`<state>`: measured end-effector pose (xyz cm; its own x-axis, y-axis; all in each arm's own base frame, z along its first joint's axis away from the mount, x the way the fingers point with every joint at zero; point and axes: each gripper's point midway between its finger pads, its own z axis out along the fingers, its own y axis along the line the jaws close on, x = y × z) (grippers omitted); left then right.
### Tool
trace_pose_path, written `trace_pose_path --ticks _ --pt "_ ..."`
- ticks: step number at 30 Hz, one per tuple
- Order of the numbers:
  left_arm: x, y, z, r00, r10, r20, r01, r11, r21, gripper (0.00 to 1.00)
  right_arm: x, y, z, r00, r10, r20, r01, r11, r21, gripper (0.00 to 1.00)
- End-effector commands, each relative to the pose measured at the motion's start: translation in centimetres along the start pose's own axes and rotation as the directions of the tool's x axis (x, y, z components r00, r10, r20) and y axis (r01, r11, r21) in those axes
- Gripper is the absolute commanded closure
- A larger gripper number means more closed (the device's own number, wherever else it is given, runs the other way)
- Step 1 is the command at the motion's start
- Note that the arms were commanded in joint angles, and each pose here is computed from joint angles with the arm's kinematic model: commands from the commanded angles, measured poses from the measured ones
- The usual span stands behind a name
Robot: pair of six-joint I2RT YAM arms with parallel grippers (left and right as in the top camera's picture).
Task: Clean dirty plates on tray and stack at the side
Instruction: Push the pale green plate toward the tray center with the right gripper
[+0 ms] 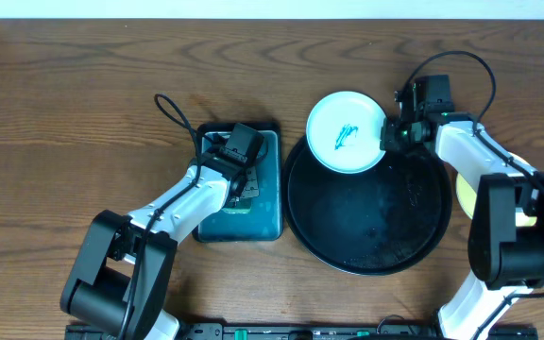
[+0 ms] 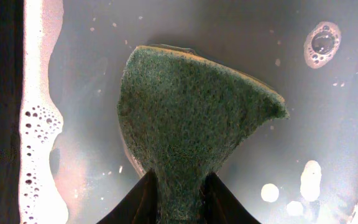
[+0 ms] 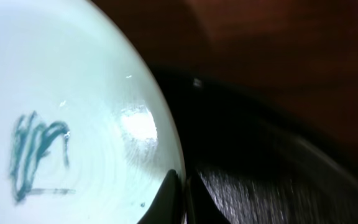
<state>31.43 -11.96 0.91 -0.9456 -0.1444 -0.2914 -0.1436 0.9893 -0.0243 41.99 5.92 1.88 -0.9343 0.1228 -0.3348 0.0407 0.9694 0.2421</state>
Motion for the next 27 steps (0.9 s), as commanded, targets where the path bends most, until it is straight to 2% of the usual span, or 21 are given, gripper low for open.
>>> trace_pose_path --ticks 1,4,11,16,17,18,19,21,24,25,27 --pt "0.8 0.7 0.8 0.999 -0.001 -0.033 0.0 0.999 -0.032 0.74 0.7 0.7 -1.5 1.0 -0.005 -0.019 0.005 1.0 -0.011 0.99" --pt "0.8 0.7 0.8 1.0 -0.001 -0.032 0.0 1.0 -0.031 0.74 2.1 1.1 -2.9 0.998 0.002 -0.067 -0.003 1.0 -0.017 0.99" --pt "0.8 0.7 0.8 0.999 -0.001 -0.032 0.0 1.0 -0.032 0.74 7.5 1.2 -4.0 0.961 0.019 -0.275 -0.013 1.0 0.022 0.99" --pt "0.8 0.7 0.8 1.0 -0.001 -0.031 0.0 0.999 -0.032 0.74 8.8 0.7 -3.7 0.951 0.018 -0.307 -0.001 0.998 0.055 0.99" --pt "0.8 0.7 0.8 1.0 -0.001 -0.031 0.0 0.999 -0.032 0.76 9.0 0.6 -3.6 0.95 0.019 -0.312 -0.001 0.998 0.057 0.99" --pt "0.8 0.7 0.8 1.0 -0.001 -0.031 0.0 0.999 -0.032 0.92 9.2 0.6 -3.6 0.949 0.021 -0.316 -0.003 0.998 0.057 0.99" --pt "0.8 0.7 0.8 0.999 -0.001 -0.032 0.0 0.999 -0.032 0.92 9.4 0.5 -3.5 0.947 0.021 -0.321 -0.003 0.998 0.058 0.98" --pt "0.8 0.7 0.8 0.999 -0.001 -0.032 0.0 0.999 -0.032 0.92 9.7 0.4 -3.5 0.944 0.023 -0.328 -0.003 0.998 0.06 0.95" --pt "0.8 0.7 0.8 0.999 -0.001 -0.032 0.0 0.999 -0.032 0.92 10.3 0.3 -3.4 0.939 0.027 -0.342 -0.006 0.998 0.063 0.81" --pt "0.8 0.7 0.8 0.999 -0.001 -0.032 0.0 0.999 -0.032 0.86 10.5 0.2 -3.3 0.939 0.027 -0.344 -0.005 0.998 0.064 0.74" --pt "0.8 0.7 0.8 0.999 -0.001 -0.032 0.0 0.999 -0.032 0.76 10.2 0.3 -3.1 0.944 0.023 -0.329 -0.003 0.998 0.06 0.71"
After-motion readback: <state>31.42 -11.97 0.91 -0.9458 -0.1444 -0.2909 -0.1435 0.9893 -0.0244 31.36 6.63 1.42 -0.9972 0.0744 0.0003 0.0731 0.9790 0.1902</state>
